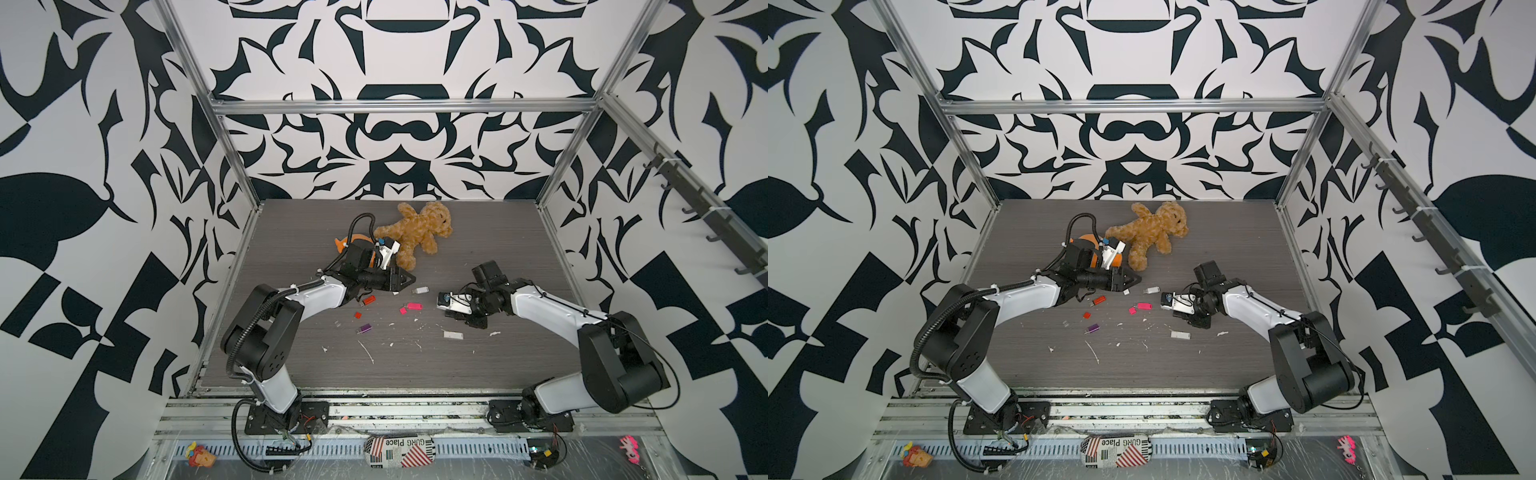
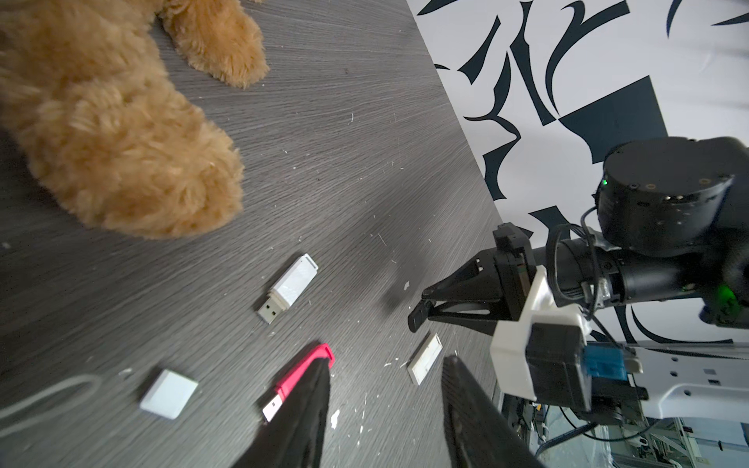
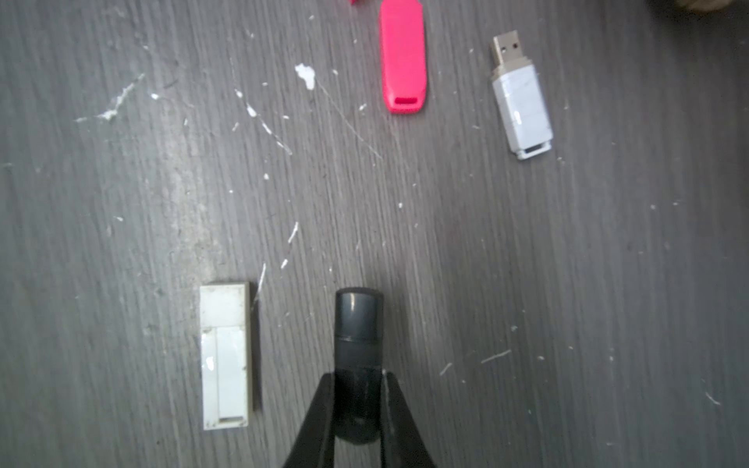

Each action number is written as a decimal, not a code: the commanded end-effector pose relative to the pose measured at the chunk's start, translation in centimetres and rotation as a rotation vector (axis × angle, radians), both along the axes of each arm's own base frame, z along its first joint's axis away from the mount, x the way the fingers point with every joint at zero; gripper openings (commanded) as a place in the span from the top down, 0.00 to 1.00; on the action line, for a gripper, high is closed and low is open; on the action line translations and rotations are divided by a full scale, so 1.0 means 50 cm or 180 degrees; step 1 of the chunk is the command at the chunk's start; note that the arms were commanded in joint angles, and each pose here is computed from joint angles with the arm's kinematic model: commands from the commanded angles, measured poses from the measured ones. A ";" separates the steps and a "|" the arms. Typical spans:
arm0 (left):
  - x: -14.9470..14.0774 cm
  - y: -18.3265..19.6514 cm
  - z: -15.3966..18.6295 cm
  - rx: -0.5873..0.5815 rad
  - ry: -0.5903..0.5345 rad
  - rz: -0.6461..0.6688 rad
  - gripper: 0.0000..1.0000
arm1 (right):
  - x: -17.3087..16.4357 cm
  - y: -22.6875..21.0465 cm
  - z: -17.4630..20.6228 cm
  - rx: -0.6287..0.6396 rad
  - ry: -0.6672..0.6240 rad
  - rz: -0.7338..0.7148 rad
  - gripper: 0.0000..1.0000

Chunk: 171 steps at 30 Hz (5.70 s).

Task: Close the usb drive cover
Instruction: Place the USB drive at the center of the board, then pick up the cover from the center of the board.

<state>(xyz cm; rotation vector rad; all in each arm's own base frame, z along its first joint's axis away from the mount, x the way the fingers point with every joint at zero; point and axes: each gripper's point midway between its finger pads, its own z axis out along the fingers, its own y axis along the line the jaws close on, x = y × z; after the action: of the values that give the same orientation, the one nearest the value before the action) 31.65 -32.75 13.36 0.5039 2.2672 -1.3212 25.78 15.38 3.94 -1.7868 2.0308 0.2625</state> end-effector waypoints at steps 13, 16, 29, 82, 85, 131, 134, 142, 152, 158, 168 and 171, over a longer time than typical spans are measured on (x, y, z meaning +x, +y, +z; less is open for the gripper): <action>-0.003 0.008 -0.019 0.0023 0.0077 0.0044 0.51 | -0.014 0.010 -0.011 -0.0063 0.0158 0.0062 0.83; -0.002 0.007 -0.020 0.0016 0.0085 0.0051 0.51 | -0.015 0.012 -0.013 -0.0061 0.0177 0.0067 0.83; -0.001 0.013 -0.024 0.0042 0.0079 0.0110 0.51 | 0.008 0.013 0.002 -0.0064 0.0039 0.0006 0.63; 0.026 0.170 -0.014 0.0263 0.0148 0.0790 0.49 | 0.056 0.328 -0.001 0.0454 0.0055 0.1596 0.62; 0.026 0.171 -0.017 0.0270 0.0161 0.0790 0.49 | 0.055 0.327 -0.005 0.0428 0.0089 0.1591 0.62; 0.021 0.175 -0.027 0.0283 0.0181 0.0806 0.48 | 0.021 0.334 -0.010 0.0387 0.0492 0.1020 0.64; 0.021 0.175 -0.027 0.0283 0.0174 0.0808 0.49 | 0.020 0.328 -0.008 0.0337 0.0514 0.0979 0.63; 0.022 0.173 -0.028 0.0279 0.0180 0.0794 0.49 | 0.027 0.321 -0.011 0.0265 0.0454 0.0891 0.62; 0.021 0.174 -0.029 0.0280 0.0174 0.0804 0.48 | 0.028 0.316 -0.017 0.0186 0.0502 0.0907 0.66; 0.020 0.176 -0.031 0.0285 0.0181 0.0818 0.49 | 0.026 0.317 -0.017 0.0172 0.0545 0.0924 0.71; 0.019 0.178 -0.031 0.0282 0.0184 0.0847 0.48 | 0.025 0.326 -0.017 0.0245 0.0567 0.0920 0.71; 0.021 0.178 -0.029 0.0276 0.0169 0.0849 0.48 | 0.024 0.327 -0.019 0.0241 0.0583 0.0909 0.70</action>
<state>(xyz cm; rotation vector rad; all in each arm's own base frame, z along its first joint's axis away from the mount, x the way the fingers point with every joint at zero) 32.78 -24.16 11.78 0.1933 2.3552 -1.1236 26.94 31.37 2.23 -2.0774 1.8487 0.5770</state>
